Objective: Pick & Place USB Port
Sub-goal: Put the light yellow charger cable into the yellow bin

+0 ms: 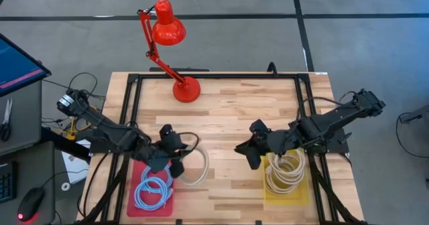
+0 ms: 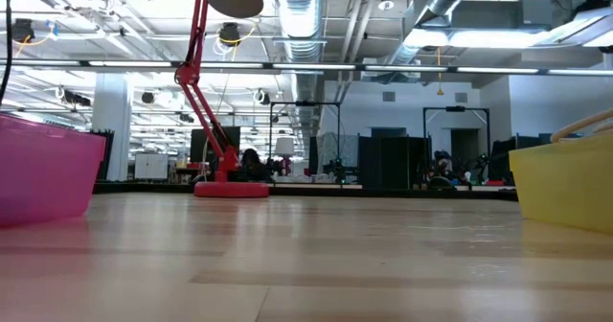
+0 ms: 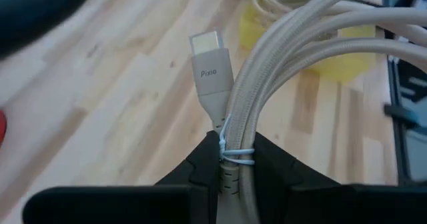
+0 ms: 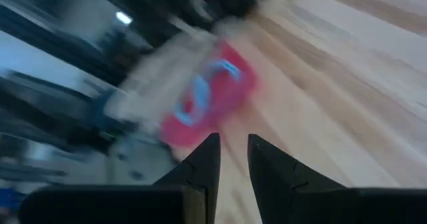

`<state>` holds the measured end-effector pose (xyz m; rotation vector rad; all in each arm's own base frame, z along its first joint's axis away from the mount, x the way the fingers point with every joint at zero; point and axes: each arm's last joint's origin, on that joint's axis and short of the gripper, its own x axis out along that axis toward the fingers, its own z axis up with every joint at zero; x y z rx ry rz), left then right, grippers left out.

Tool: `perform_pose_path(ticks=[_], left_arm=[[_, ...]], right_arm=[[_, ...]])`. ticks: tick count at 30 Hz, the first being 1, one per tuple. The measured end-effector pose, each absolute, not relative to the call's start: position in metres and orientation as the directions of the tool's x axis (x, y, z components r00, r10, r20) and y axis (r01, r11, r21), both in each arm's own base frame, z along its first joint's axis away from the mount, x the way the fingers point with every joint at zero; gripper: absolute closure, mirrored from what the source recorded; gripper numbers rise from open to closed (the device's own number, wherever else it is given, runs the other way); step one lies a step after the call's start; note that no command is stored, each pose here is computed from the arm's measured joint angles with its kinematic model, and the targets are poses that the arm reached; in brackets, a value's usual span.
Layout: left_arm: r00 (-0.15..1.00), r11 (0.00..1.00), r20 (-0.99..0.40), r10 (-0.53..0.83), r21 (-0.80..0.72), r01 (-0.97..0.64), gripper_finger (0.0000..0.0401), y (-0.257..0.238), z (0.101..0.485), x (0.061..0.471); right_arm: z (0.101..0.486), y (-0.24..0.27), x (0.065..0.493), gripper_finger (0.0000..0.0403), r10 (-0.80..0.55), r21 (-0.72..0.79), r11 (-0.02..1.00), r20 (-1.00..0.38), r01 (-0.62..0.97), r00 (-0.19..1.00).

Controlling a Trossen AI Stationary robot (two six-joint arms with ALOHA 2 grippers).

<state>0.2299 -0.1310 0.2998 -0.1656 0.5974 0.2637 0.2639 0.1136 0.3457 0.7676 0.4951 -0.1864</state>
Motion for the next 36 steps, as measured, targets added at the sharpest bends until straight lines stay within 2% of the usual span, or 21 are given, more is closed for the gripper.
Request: perform_pose_path(ticks=[3,6,14,19,24,28,32,36], left_arm=[[0.817,0.955,-0.538,0.207,-0.071,-0.288,0.0342,-0.125,0.304,0.238],[0.844,0.961,-0.493,0.209,-0.055,-0.269,0.0342,-0.121,0.309,0.245],[0.883,0.968,-0.418,0.214,-0.032,-0.249,0.0342,-0.115,0.318,0.254],[0.905,0.971,-0.371,0.209,-0.030,-0.237,0.0342,-0.114,0.323,0.258],[0.940,0.975,-0.277,0.198,-0.041,-0.217,0.0342,-0.114,0.334,0.263],[0.950,0.977,-0.242,0.198,-0.036,-0.212,0.0342,-0.115,0.337,0.264],[0.953,0.976,-0.234,0.191,-0.056,-0.209,0.0343,-0.115,0.337,0.264],[0.954,0.976,-0.234,0.188,-0.064,-0.208,0.0343,-0.115,0.337,0.264]], right_arm=[[0.356,0.113,0.270,0.0331,0.029,0.676,0.685,-0.397,0.271,0.917],[0.357,0.108,0.273,0.0311,0.045,0.711,0.649,-0.390,0.270,0.920],[0.357,0.100,0.277,0.0193,0.062,0.762,0.582,-0.389,0.283,0.919],[0.364,0.104,0.282,0.0144,0.166,0.818,0.549,-0.311,0.174,0.936],[0.352,0.110,0.306,0.0139,0.262,0.841,0.534,-0.260,0.085,0.930],[0.340,0.116,0.327,0.0146,0.267,0.841,0.539,-0.215,0.039,0.939],[0.346,0.120,0.341,0.0164,0.310,0.848,0.512,-0.031,-0.139,0.950],[0.349,0.116,0.343,0.0197,0.327,0.847,0.498,0.016,-0.186,0.945]])
